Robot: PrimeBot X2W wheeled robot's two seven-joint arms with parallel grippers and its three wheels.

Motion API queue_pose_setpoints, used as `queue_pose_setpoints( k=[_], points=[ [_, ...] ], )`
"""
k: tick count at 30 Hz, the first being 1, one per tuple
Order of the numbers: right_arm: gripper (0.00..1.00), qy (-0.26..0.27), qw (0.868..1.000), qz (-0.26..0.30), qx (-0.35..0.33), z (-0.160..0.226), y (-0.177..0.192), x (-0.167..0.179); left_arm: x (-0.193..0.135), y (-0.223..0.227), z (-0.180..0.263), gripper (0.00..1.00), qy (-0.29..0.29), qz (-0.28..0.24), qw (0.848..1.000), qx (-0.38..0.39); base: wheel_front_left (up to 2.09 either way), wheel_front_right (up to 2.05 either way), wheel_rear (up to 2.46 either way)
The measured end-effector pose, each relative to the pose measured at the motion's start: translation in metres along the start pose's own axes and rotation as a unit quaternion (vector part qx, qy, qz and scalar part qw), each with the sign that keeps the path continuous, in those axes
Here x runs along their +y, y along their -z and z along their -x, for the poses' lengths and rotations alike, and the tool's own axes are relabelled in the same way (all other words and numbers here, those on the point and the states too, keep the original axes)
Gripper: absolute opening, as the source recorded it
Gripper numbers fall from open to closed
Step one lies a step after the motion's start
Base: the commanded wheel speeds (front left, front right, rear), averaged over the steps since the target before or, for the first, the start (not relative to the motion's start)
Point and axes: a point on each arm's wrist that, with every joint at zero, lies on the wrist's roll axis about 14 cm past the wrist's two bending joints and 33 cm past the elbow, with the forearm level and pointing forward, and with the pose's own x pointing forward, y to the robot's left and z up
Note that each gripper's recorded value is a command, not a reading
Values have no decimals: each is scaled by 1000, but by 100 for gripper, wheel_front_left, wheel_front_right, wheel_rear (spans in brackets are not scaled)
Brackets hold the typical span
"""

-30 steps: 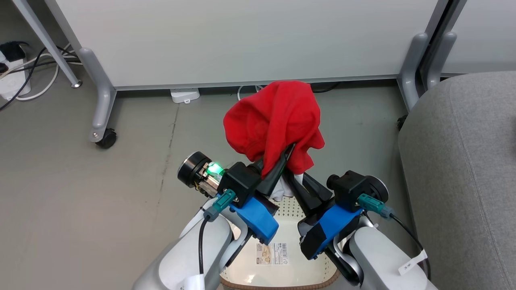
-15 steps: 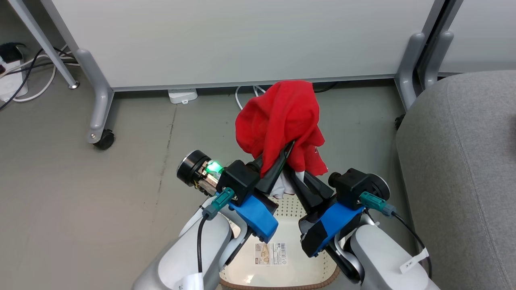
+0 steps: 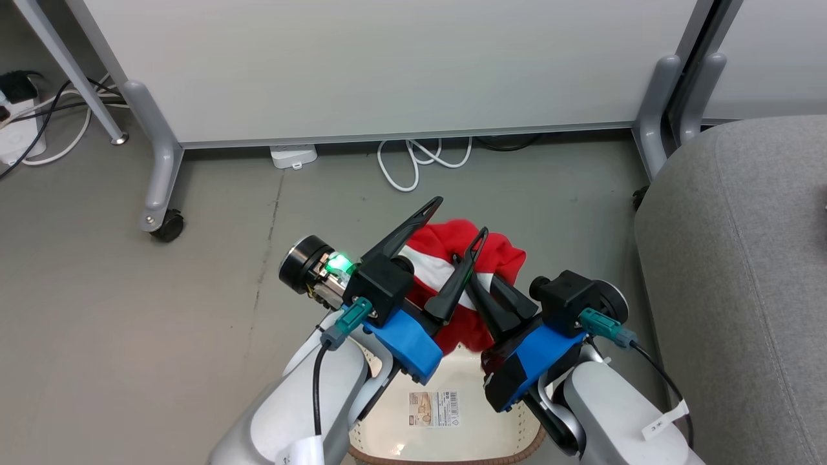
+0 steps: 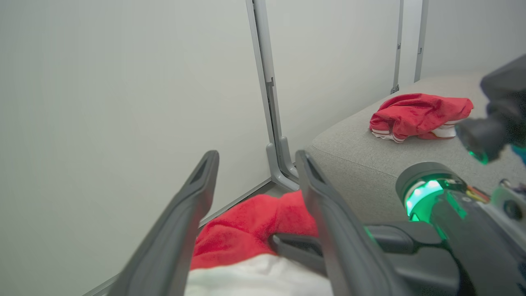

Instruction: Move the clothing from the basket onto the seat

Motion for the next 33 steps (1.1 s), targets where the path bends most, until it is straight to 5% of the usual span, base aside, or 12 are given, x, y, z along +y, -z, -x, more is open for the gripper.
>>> queue_pose_setpoints(
  k=[16, 33],
  points=[
    [0, 37, 999, 0, -13, 8, -8, -22, -2, -1, -4, 100, 5, -3, 1000, -5, 0, 0, 0],
    [0, 187, 980, 39, -62, 63, -41, -118, -36, 16, -37, 100, 74, 10, 997, -3, 0, 0, 0]
  ],
)
